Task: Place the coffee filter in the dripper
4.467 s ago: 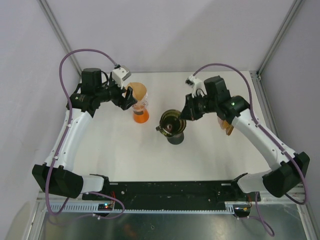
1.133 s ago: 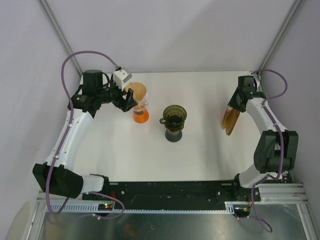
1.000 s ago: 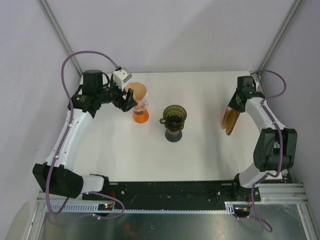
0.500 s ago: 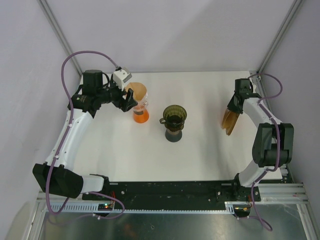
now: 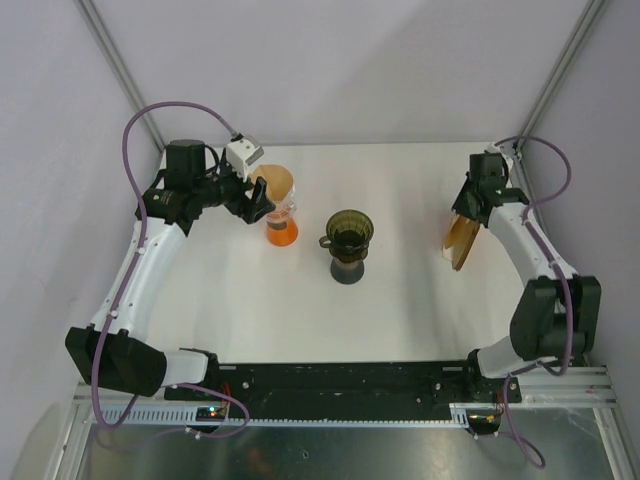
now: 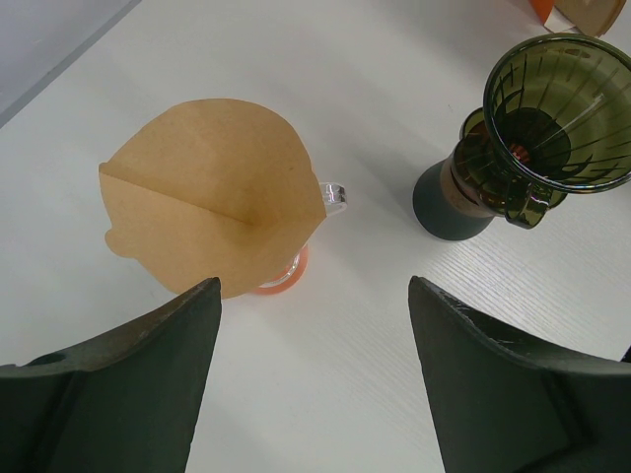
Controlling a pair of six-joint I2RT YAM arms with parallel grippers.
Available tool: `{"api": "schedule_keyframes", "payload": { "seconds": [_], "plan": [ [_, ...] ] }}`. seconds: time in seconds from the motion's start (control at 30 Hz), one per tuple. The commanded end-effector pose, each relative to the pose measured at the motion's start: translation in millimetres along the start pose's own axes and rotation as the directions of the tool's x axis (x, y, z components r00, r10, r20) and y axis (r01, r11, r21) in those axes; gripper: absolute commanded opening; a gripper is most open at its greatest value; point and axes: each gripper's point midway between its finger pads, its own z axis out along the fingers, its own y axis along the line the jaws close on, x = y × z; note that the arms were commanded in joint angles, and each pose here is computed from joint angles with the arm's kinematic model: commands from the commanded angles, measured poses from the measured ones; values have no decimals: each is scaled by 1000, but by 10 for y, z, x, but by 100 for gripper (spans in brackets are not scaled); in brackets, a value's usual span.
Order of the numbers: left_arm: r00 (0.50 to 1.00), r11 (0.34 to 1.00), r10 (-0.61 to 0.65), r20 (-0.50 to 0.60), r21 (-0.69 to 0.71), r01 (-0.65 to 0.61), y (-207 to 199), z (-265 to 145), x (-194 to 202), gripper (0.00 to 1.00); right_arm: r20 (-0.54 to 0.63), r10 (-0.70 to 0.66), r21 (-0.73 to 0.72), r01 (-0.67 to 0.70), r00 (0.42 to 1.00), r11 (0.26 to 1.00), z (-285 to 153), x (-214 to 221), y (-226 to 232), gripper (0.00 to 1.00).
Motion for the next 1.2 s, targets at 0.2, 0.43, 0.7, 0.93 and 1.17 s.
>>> {"api": "schedule_keyframes", "payload": {
  "seconds": [0.2,0.43,0.7,0.93,1.17],
  "plan": [
    [996,998,65,61,1,-65,-46,-90,-225,82,258,25,-117,5,966,993,-1145,-490,74,0],
    [979,983,181,93,-39,-178,-267,-60,-654,82,441,210,-402,-18,873,915,-2140,-868,558,0],
    [892,908,417,173,-25,-419,-1281,284,-1452,86,338,422,-707,-70,841,704,-2726,-975,1155,0],
    [811,832,555,184,-130,-540,-1895,501,-1864,90,216,517,-837,-116,828,535,-3048,-1012,1456,0],
    [780,812,582,229,-198,-548,-2148,597,-2159,90,144,560,-888,-143,816,436,-3253,-992,1526,0]
  ]
}}
